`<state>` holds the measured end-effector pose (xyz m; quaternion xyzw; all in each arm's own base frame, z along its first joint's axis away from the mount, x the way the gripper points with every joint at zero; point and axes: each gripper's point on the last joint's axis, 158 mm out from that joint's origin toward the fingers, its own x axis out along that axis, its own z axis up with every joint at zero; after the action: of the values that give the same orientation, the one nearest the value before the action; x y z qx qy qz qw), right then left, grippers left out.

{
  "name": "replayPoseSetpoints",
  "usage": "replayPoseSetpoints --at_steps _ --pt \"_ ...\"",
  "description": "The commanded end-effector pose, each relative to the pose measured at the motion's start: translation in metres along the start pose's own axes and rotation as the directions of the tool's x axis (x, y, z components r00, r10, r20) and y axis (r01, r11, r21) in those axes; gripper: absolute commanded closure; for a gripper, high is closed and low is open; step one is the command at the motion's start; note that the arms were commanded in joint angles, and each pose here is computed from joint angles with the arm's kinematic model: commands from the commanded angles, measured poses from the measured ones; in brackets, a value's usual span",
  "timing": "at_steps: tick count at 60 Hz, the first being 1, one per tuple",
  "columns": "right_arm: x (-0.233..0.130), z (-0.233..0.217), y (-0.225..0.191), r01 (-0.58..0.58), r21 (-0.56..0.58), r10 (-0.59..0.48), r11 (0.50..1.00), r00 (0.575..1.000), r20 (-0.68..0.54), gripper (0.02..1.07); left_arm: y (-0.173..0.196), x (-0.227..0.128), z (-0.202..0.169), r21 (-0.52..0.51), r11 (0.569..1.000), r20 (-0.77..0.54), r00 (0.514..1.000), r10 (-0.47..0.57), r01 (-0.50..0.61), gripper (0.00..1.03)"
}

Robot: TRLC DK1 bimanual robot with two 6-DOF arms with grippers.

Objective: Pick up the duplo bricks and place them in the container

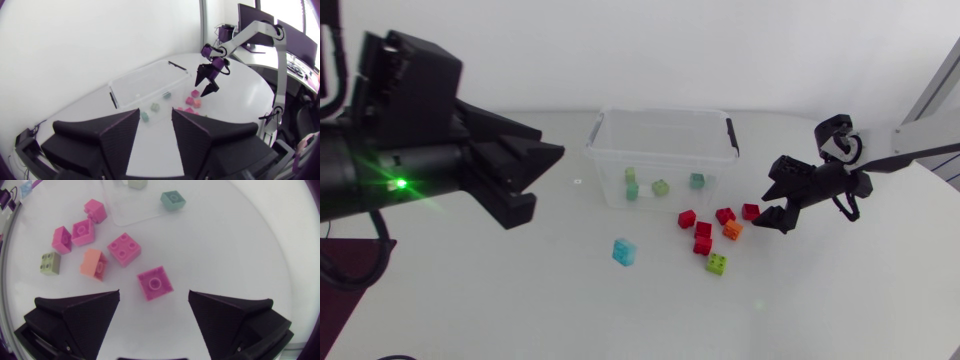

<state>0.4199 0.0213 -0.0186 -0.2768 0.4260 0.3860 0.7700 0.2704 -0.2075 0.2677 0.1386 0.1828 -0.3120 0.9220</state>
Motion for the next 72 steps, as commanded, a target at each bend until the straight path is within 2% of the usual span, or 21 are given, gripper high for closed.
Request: replayPoseSetpoints --at_steps 1,5,10,15,18,19,21,23,24,33,34,44,55,63,72 --pt "0.011 -0.001 0.005 -0.032 -0.037 0.032 0.999 0.999 -0.018 0.08 0.004 -0.005 -0.012 0.011 1.000 0.002 1.000 0.014 -0.014 0.56" --pt "0.015 0.000 0.006 -0.038 -0.043 0.037 0.998 0.999 -0.025 0.09 0.004 -0.004 -0.010 0.015 1.000 0.003 1.000 0.013 -0.013 0.56" --pt "0.022 -0.001 0.004 -0.040 -0.048 0.038 0.998 0.999 -0.037 0.15 0.000 0.002 -0.005 0.016 1.000 -0.006 1.000 0.001 -0.001 0.56" --pt "0.028 -0.004 0.002 -0.051 -0.042 0.050 0.998 0.998 -0.045 0.24 -0.008 0.011 0.001 0.025 0.999 -0.018 1.000 -0.023 0.023 0.45" --pt "0.031 -0.007 0.004 -0.066 -0.036 0.064 0.997 0.996 -0.055 0.40 -0.014 0.020 -0.002 0.035 0.999 -0.050 0.998 -0.039 0.041 0.30" --pt "0.031 -0.008 0.006 -0.071 -0.036 0.069 0.997 0.996 -0.057 0.44 -0.016 0.021 -0.004 0.037 0.998 -0.057 0.997 -0.046 0.048 0.29" --pt "0.031 -0.009 0.007 -0.073 -0.035 0.071 0.997 0.996 -0.059 0.56 -0.032 0.030 -0.013 0.054 0.992 -0.116 0.987 -0.111 0.118 0.19" --pt "0.030 -0.009 0.007 -0.072 -0.036 0.069 0.997 0.996 -0.057 0.69 -0.040 0.035 -0.020 0.068 0.986 -0.157 0.978 -0.138 0.150 0.15" --pt "0.028 -0.010 0.006 -0.068 -0.031 0.066 0.997 0.996 -0.056 0.72 -0.040 0.037 -0.021 0.071 0.986 -0.163 0.977 -0.140 0.153 0.14" --pt "0.009 -0.010 0.007 -0.043 -0.025 0.042 0.999 0.998 -0.041 0.74 -0.069 0.054 -0.045 0.110 0.946 -0.272 0.924 -0.267 0.306 0.12" --pt "0.002 -0.008 0.008 -0.036 -0.025 0.035 0.999 0.999 -0.032 0.74 -0.074 0.057 -0.052 0.120 0.933 -0.302 0.908 -0.292 0.340 0.12" --pt "-0.042 0.015 0.008 0.010 -0.025 -0.009 1.000 0.999 0.040 0.74 -0.091 0.075 -0.078 0.146 0.889 -0.381 0.854 -0.354 0.434 0.12" --pt "-0.095 0.067 0.016 0.061 -0.043 -0.055 0.997 0.988 0.143 0.74 -0.120 0.097 -0.116 0.210 0.815 -0.476 0.785 -0.397 0.540 0.11" --pt "-0.116 0.117 0.025 0.092 -0.067 -0.076 0.993 0.974 0.214 0.74 -0.133 0.107 -0.128 0.249 0.775 -0.488 0.767 -0.418 0.581 0.11" --pt "-0.137 0.179 0.035 0.114 -0.079 -0.086 0.990 0.951 0.298 0.74 -0.139 0.118 -0.136 0.279 0.750 -0.491 0.761 -0.425 0.599 0.11"
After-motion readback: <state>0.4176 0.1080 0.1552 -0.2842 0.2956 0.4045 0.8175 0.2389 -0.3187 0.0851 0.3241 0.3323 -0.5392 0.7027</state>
